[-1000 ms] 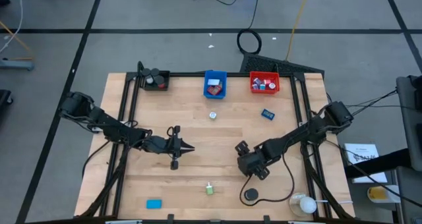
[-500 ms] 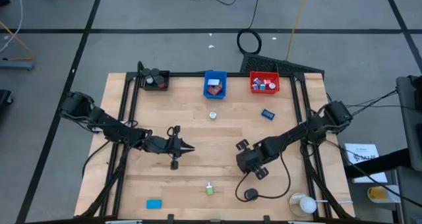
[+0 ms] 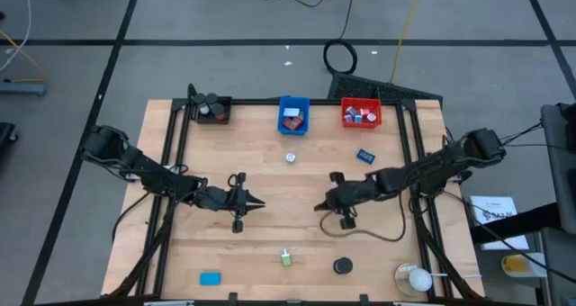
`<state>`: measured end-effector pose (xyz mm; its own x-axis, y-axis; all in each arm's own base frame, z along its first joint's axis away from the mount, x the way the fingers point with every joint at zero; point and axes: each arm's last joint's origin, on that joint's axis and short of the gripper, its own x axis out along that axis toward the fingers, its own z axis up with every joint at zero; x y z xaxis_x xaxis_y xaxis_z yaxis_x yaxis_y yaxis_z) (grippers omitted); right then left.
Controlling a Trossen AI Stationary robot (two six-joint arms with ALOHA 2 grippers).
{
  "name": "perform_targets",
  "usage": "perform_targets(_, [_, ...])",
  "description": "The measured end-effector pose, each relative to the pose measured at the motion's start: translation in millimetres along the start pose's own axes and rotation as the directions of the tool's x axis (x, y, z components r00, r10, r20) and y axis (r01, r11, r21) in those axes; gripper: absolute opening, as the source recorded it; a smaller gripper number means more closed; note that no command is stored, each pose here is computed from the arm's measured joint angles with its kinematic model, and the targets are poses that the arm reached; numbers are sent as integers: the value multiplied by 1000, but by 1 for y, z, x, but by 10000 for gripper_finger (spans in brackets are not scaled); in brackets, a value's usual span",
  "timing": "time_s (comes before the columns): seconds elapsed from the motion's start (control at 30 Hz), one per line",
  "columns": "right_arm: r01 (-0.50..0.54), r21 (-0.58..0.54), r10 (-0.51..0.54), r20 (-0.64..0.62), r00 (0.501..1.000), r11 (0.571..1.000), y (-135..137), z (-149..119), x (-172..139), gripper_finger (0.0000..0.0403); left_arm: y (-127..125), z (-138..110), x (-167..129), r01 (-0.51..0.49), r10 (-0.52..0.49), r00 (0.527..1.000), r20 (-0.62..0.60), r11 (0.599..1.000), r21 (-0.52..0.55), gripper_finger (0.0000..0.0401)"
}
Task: Pick & Place Office items
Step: Put the black digital clock into the blue basket
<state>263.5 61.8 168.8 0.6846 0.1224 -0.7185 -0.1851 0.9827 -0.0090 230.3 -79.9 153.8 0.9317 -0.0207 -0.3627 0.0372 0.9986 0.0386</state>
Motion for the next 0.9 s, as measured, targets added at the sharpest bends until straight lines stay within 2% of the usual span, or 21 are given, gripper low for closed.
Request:
perform_targets(0.07, [-8, 147, -5, 84, 996, 989, -8, -8, 4, 47, 0, 0, 0, 0, 0, 1000, 0, 1000, 3, 42])
perform_targets(0.17, [-19, 343, -46, 182, 982, 939, -20, -15, 13, 50, 0, 0, 0, -1, 1, 1000, 0, 1000, 5, 42])
perform_targets(0.3, [-23, 465, -88, 215, 973, 885, -34, -16, 24, 48, 2, 0, 1, -8, 8, 1000, 1, 1000, -2, 42])
perform_targets(0.47, [1, 532, -119, 187, 975, 847, -50, -12, 39, 48, 3, 0, 1, -10, 10, 1000, 1, 1000, -3, 42])
perform_targets(0.67, [-42, 577, -64, 162, 985, 815, -59, -9, 60, 48, 3, 0, 1, -10, 11, 1000, 1, 1000, -6, 42])
perform_targets(0.9, [-91, 576, -29, 195, 980, 812, -65, -3, 73, 50, 3, 0, 1, -10, 10, 1000, 2, 1000, -10, 42])
